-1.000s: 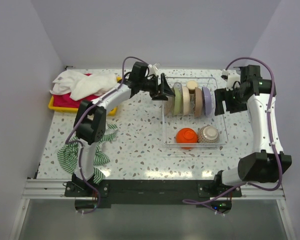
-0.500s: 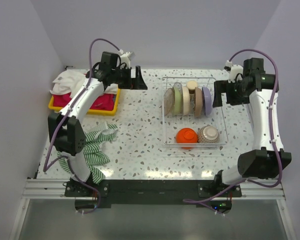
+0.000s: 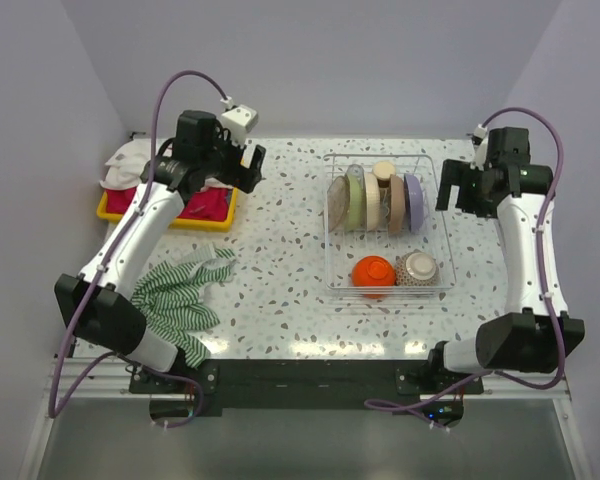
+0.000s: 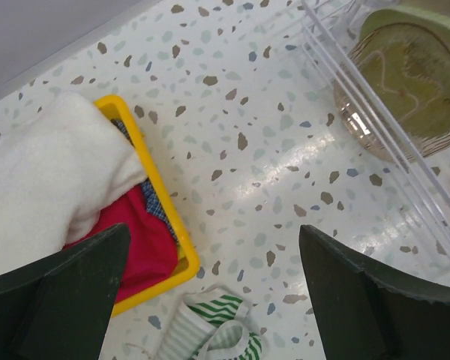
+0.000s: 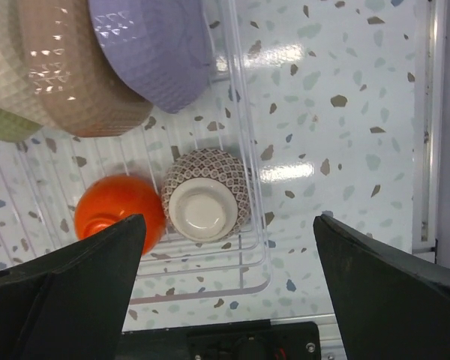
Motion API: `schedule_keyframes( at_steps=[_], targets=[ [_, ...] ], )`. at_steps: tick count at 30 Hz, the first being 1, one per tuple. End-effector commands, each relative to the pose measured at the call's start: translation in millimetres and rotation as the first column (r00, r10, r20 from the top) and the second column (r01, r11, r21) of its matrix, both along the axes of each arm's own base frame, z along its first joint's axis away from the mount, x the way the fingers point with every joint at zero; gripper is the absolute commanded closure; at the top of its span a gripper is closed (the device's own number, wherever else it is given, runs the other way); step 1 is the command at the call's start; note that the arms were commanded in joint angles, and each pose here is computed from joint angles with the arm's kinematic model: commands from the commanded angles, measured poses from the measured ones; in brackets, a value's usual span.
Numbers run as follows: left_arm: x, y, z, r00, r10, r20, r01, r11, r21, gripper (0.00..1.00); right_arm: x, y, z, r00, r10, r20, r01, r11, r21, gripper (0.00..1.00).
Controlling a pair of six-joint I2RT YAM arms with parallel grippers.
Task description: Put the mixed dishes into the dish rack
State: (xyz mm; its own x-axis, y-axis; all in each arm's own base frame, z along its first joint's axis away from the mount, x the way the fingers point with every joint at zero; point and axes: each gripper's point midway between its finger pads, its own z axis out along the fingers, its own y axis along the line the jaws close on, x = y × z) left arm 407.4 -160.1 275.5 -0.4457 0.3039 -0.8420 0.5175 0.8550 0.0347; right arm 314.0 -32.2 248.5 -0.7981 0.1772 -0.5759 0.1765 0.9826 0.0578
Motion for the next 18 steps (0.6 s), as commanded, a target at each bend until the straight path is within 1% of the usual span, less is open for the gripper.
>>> schedule_keyframes(
  at_steps=[1, 2, 3, 6, 8, 11, 14, 16, 18],
  targets=[
    [-4, 31, -13, 0.996, 0.080, 0.035, -0.084, 0.989, 0.123, 0.00, -8, -19, -6, 0.993, -0.111, 0.038, 0.114, 0.991, -0.071, 0.01],
    [-8, 34, -25, 0.996, 0.089, 0.011, -0.089, 0.986, 0.138, 0.00, -12, -21, -10, 0.992, -0.123, 0.028, 0.125, 0.989, -0.074, 0.01],
    [-11, 36, -25, 0.995, 0.098, 0.012, -0.098, 0.985, 0.141, 0.00, -17, -20, -21, 0.992, -0.124, -0.001, 0.123, 0.989, -0.077, 0.01],
    [-20, 42, -32, 0.995, 0.101, -0.001, -0.100, 0.982, 0.163, 0.00, -26, -19, -31, 0.991, -0.132, -0.021, 0.130, 0.989, -0.073, 0.01],
    [-24, 51, -37, 0.992, 0.124, -0.002, -0.121, 0.974, 0.191, 0.00, -29, -18, -33, 0.992, -0.125, -0.016, 0.124, 0.990, -0.074, 0.01],
    [-28, 59, -44, 0.990, 0.139, -0.012, -0.134, 0.971, 0.198, 0.00, -33, -20, -34, 0.993, -0.118, -0.006, 0.117, 0.989, -0.092, 0.01],
    [-33, 63, -49, 0.989, 0.145, -0.031, -0.137, 0.973, 0.185, 0.00, -34, -27, -29, 0.995, -0.100, 0.029, 0.103, 0.985, -0.139, 0.01],
    [-34, 65, -51, 0.988, 0.148, -0.039, -0.139, 0.973, 0.183, 0.00, -31, -30, -21, 0.991, -0.102, 0.081, 0.113, 0.982, -0.151, 0.01],
    [-36, 64, -53, 0.989, 0.140, -0.049, -0.130, 0.977, 0.172, 0.00, -30, -33, -9, 0.980, -0.134, 0.149, 0.156, 0.976, -0.151, 0.01]
  ],
)
